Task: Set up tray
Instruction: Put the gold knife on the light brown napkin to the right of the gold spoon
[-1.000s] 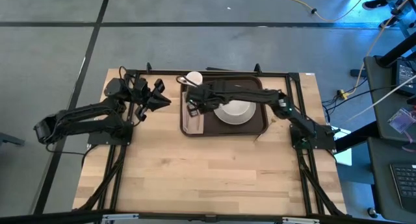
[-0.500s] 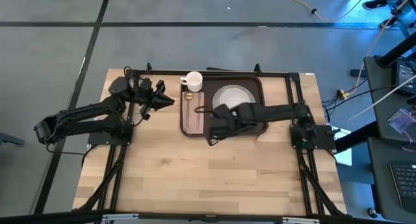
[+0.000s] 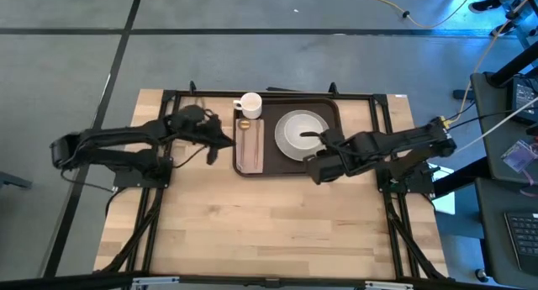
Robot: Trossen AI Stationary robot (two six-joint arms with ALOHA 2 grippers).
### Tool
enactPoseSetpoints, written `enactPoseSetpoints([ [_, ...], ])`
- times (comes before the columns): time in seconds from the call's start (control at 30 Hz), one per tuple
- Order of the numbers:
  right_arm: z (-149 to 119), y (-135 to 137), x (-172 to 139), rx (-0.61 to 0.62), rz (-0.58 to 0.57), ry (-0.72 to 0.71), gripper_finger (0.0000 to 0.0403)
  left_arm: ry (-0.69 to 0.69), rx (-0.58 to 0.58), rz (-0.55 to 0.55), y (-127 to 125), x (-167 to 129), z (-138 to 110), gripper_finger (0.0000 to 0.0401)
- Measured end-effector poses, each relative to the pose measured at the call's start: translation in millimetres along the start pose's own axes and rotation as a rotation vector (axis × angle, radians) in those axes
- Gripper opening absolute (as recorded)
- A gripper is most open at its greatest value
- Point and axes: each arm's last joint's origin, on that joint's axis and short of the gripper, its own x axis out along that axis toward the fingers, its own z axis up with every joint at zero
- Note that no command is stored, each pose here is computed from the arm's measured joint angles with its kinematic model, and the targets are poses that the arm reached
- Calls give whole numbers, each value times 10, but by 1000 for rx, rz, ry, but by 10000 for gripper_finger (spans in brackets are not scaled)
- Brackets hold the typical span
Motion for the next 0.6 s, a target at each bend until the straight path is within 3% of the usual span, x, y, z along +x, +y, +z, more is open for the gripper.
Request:
enactPoseSetpoints([
  [0.23, -42, -65, 211, 10, -9, 0, 99, 336, 122, 163, 43, 449, 145, 3],
  [0.6, -93, -36, 309, 13, 4, 26, 99, 546, 306, 160, 12, 1139, 227, 3],
])
